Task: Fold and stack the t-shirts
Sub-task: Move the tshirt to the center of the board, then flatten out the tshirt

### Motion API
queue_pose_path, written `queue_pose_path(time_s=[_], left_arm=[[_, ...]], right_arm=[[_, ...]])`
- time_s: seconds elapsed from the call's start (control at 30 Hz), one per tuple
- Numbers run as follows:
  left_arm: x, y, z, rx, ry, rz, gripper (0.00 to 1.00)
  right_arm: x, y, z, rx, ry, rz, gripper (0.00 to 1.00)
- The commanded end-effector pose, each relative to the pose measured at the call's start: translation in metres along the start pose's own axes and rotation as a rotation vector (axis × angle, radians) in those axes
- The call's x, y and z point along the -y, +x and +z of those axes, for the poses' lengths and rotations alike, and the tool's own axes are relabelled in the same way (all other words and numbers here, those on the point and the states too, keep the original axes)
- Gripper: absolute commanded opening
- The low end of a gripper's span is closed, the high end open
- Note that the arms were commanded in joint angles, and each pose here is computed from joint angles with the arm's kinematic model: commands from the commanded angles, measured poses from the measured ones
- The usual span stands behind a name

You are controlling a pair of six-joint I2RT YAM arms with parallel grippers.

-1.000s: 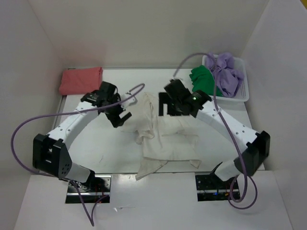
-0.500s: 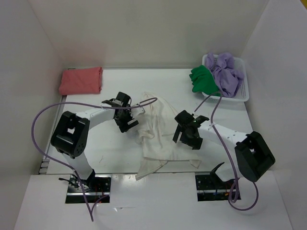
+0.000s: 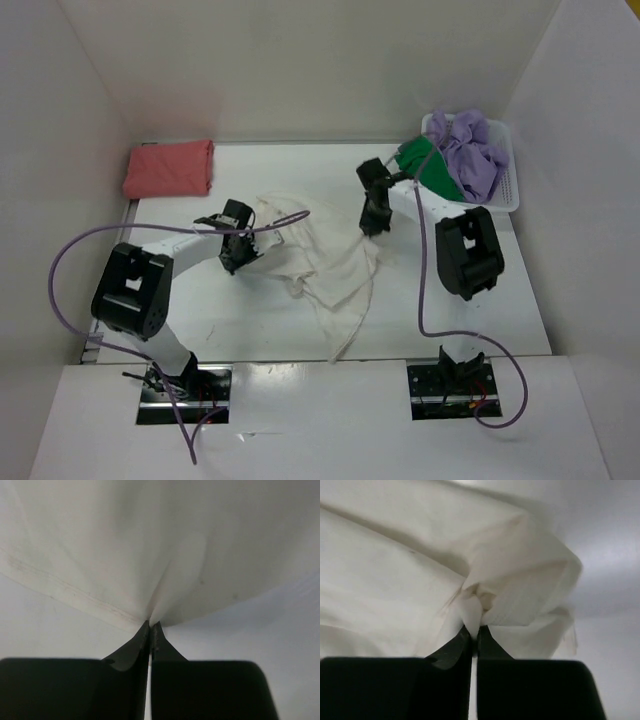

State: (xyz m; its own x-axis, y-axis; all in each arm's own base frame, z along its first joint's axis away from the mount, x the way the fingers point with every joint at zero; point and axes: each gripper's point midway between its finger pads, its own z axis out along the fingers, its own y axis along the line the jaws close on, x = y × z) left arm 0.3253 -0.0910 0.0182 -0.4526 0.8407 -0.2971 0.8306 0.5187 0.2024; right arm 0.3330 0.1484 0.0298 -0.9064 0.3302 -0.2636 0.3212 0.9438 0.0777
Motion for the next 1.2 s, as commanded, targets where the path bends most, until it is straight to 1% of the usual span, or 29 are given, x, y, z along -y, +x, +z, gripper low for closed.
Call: queue_pose_path(time_s=[0.0,0.03,0.07,0.1,0.13,0.17,0.2,0.23,0.27,0.33,0.37,0.4,0.43,0.47,0.5,0.53,0.57,0.6,0.63,0.67,0.7,0.73,0.77,0.8,0.87,0.93,1.03,1.07,1.17], left_arm=[[-0.001,0.045,-0.024,-0.111,-0.037,0.026,0.0],[0.002,0.048,-0.032,-0.104,-0.045,0.026,0.0],[0.001,0.05,-0.037,-0.104,-0.049,0.016,0.0],[0.001,0.05,-0.043,-0.089,-0.064,0.016,0.0],[0.002,0.05,-0.047,-0.087,-0.065,0.016,0.0],[0.007,0.053,-0.047,-0.087,-0.051,0.016,0.0],[0.006,0.052,-0.049,-0.08,-0.058,0.004,0.0],[0.005,0.05,-0.052,-0.071,-0.066,0.004,0.0],[0.007,0.052,-0.052,-0.079,-0.058,-0.006,0.0],[0.008,0.059,-0.057,-0.109,-0.066,-0.015,0.0],[0.007,0.06,-0.057,-0.116,-0.074,-0.015,0.0],[0.007,0.062,-0.061,-0.124,-0.084,-0.023,0.0],[0.004,0.067,-0.064,-0.143,-0.11,-0.023,0.0],[0.002,0.072,-0.068,-0.156,-0.124,-0.031,0.0],[0.002,0.076,-0.071,-0.162,-0.139,-0.031,0.0],[0.007,0.084,-0.07,-0.184,-0.133,-0.03,0.0],[0.007,0.086,-0.074,-0.183,-0.146,-0.031,0.0],[0.007,0.089,-0.075,-0.19,-0.157,-0.031,0.0],[0.01,0.095,-0.075,-0.207,-0.162,-0.03,0.0],[0.009,0.096,-0.079,-0.21,-0.171,-0.03,0.0],[0.011,0.1,-0.078,-0.225,-0.173,-0.038,0.0],[0.009,0.101,-0.08,-0.226,-0.188,-0.038,0.0],[0.006,0.105,-0.082,-0.241,-0.206,-0.055,0.0],[0.007,0.106,-0.082,-0.248,-0.2,-0.055,0.0],[0.002,0.111,-0.087,-0.262,-0.232,-0.076,0.0],[0.002,0.114,-0.088,-0.272,-0.227,-0.085,0.0],[0.005,0.117,-0.088,-0.272,-0.228,-0.094,0.0],[0.005,0.117,-0.088,-0.272,-0.228,-0.094,0.0],[0.009,0.12,-0.086,-0.28,-0.221,-0.102,0.0]], right_arm=[[-0.079,-0.11,-0.055,0.278,-0.152,-0.165,0.0],[-0.12,-0.144,-0.082,0.356,-0.244,-0.213,0.09],[-0.127,-0.151,-0.09,0.35,-0.251,-0.238,0.55],[-0.14,-0.157,-0.099,0.365,-0.265,-0.261,0.75],[-0.16,-0.176,-0.118,0.427,-0.291,-0.277,0.87],[-0.15,-0.171,-0.118,0.391,-0.242,-0.292,0.99],[-0.156,-0.177,-0.138,0.435,-0.249,-0.29,1.0],[-0.15,-0.174,-0.137,0.436,-0.194,-0.304,1.0],[-0.137,-0.168,-0.137,0.41,-0.142,-0.309,1.0],[-0.132,-0.153,-0.139,0.404,-0.092,-0.319,1.0],[-0.131,-0.157,-0.168,0.46,-0.136,-0.292,1.0],[-0.12,-0.144,-0.151,0.415,-0.105,-0.296,1.0],[-0.118,-0.138,-0.155,0.419,-0.132,-0.295,1.0],[-0.102,-0.144,-0.192,0.477,-0.205,-0.234,1.0],[-0.094,-0.129,-0.161,0.434,-0.225,-0.219,0.99],[-0.086,-0.121,-0.158,0.424,-0.265,-0.202,0.93],[-0.066,-0.091,-0.144,0.354,-0.302,-0.193,0.89],[-0.071,-0.086,-0.139,0.368,-0.359,-0.188,0.85],[-0.068,-0.074,-0.129,0.339,-0.37,-0.196,0.77],[-0.06,-0.048,-0.102,0.251,-0.365,-0.201,0.71],[-0.061,-0.042,-0.095,0.233,-0.377,-0.193,0.65],[-0.06,-0.036,-0.085,0.209,-0.375,-0.187,0.55],[-0.056,-0.028,-0.071,0.184,-0.36,-0.175,0.51],[-0.056,-0.024,-0.061,0.165,-0.357,-0.177,0.51],[-0.062,-0.028,-0.052,0.172,-0.366,-0.166,0.51],[-0.063,-0.022,-0.031,0.129,-0.349,-0.17,0.51],[-0.069,-0.014,-0.016,0.099,-0.336,-0.189,0.51],[-0.074,-0.013,-0.017,0.107,-0.347,-0.199,0.51],[-0.071,-0.006,-0.001,0.072,-0.32,-0.2,0.51]])
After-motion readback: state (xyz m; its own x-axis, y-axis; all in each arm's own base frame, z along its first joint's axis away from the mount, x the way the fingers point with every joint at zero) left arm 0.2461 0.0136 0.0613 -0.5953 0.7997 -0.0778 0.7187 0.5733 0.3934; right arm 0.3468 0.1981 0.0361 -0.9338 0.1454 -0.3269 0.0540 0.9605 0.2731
